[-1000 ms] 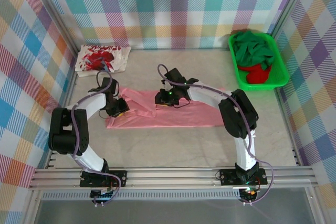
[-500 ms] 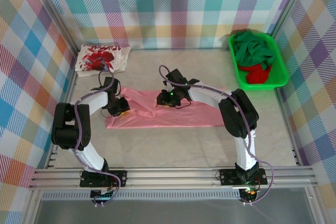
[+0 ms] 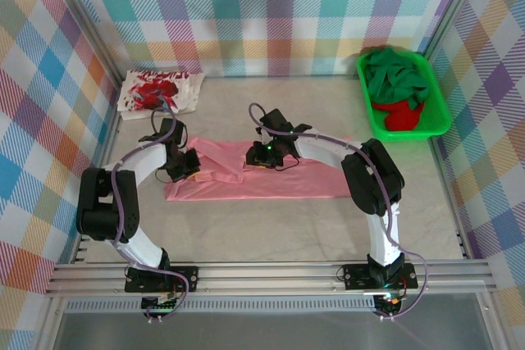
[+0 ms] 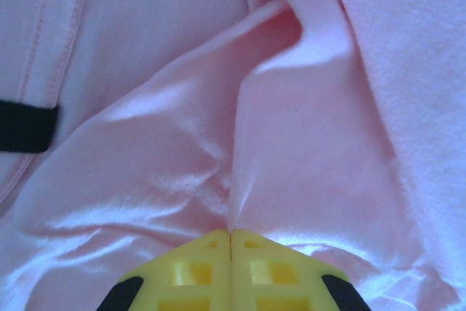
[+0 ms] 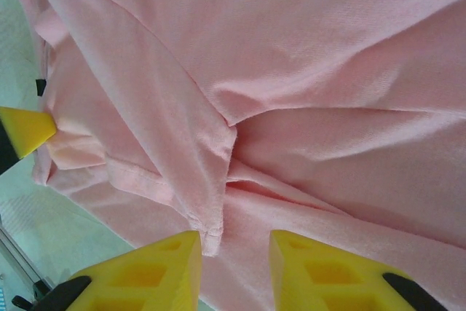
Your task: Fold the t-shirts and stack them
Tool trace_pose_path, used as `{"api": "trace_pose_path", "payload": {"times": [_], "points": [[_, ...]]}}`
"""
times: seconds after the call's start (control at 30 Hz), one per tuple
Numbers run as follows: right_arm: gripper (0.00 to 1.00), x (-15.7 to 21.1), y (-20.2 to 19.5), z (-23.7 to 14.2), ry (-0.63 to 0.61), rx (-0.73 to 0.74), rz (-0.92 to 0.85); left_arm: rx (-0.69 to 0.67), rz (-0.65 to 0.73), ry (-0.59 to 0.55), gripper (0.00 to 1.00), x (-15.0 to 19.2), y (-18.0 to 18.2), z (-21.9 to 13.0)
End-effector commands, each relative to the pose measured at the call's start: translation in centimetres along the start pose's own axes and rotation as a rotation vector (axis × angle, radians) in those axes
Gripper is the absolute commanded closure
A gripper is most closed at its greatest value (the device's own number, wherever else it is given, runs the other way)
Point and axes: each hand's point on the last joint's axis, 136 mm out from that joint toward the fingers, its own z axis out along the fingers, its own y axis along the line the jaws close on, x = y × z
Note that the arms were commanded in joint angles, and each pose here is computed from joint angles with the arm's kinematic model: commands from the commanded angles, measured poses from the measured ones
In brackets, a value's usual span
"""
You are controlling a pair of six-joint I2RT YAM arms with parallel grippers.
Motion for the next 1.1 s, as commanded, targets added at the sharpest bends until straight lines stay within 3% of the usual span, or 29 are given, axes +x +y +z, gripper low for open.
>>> {"api": "trace_pose_path", "payload": {"times": [0.0,0.37,0.4,0.5,0.73,0.97,1.07], "points": [[0.69,-0.1,0.3,-1.0,-0.016,-0.006,-0.020,-0.013,0.012,0.002,1.00,1.0,0.1,-2.1],[0.68,-0.4,0.3,-1.4,-0.027,-0.005,-0.028,-0.098,-0.007,0.052,1.00,3.7,2.9,-1.8],[0.69,-0.5,0.3,-1.5,-0.027,-0.005,-0.028,-0.102,-0.012,0.060,0.97,3.8,3.1,-1.5],[0.67,-1.2,0.2,-2.3,-0.047,0.010,-0.039,-0.102,-0.017,0.065,0.73,3.8,3.1,-1.2],[0.64,-3.8,-4.0,-4.5,-0.120,0.172,-0.057,-0.082,-0.019,-0.115,0.63,-0.1,1.7,-3.9],[0.86,-5.8,-11.5,-7.5,-0.166,0.401,-0.035,-0.003,-0.011,-0.122,0.64,-3.9,-1.8,-0.6],[0.90,-6.0,-13.7,-8.2,-0.151,0.451,-0.023,0.014,-0.014,-0.113,0.65,-5.1,-2.7,1.1]]}}
